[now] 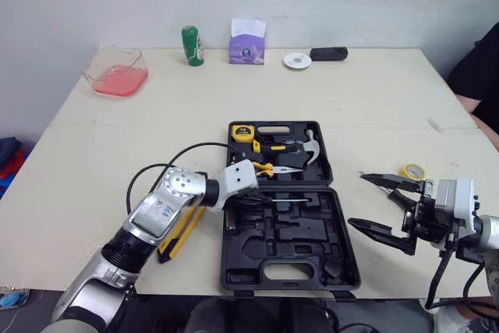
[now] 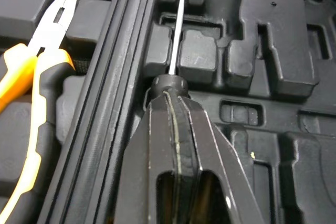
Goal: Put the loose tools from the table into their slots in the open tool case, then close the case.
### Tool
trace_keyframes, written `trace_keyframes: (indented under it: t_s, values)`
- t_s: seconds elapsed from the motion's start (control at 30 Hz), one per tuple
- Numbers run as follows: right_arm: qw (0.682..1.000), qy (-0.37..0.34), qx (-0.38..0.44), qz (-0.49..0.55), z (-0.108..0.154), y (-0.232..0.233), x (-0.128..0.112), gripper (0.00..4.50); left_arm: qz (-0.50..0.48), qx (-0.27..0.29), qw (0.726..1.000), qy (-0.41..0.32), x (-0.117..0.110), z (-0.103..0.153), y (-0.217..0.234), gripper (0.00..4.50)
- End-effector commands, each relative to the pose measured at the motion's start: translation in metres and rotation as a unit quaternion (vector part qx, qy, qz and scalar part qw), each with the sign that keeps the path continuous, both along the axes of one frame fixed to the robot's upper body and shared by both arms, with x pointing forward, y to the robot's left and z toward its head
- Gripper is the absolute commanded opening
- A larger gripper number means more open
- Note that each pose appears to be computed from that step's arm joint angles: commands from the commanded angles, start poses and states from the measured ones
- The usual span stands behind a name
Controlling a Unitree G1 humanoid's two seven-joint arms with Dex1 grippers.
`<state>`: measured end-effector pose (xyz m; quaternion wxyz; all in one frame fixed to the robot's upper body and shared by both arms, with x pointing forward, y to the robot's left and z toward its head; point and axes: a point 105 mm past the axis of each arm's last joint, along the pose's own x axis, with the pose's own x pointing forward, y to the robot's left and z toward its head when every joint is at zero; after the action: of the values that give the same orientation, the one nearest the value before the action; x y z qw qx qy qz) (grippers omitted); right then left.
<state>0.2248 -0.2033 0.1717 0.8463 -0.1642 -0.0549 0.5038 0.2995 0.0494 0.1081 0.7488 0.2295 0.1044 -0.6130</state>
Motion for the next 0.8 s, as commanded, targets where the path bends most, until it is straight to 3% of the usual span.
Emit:
trace_keyframes:
  t_s: [0.03,0.27,0.37,0.6,0.7,0.8]
  values:
    - [0.999,-0.034,0.011,-0.02,0.019,-0.003,0.001,4.5,-0.034,-0.078,0.995,-0.051,-0.002,0.039,0.007,0.03]
    - [0.995,-0.048,0.019,-0.088,0.027,-0.034,0.006,4.5,-0.028,-0.161,0.976,-0.143,-0.009,0.096,0.055,0.03]
    - [0.989,-0.06,0.009,-0.132,0.025,-0.06,0.006,4.5,0.019,-0.15,0.98,-0.129,-0.014,0.096,0.087,0.94]
    - [0.958,-0.079,-0.012,-0.276,0.004,-0.14,-0.014,4.5,0.221,-0.094,0.957,-0.16,-0.026,0.078,0.195,4.28]
    - [0.931,-0.085,-0.018,-0.355,-0.006,-0.179,-0.032,4.5,0.331,-0.065,0.928,-0.159,-0.043,0.065,0.252,4.4]
    - [0.92,-0.087,-0.018,-0.381,-0.011,-0.193,-0.039,4.5,0.37,-0.06,0.913,-0.16,-0.052,0.062,0.271,4.4]
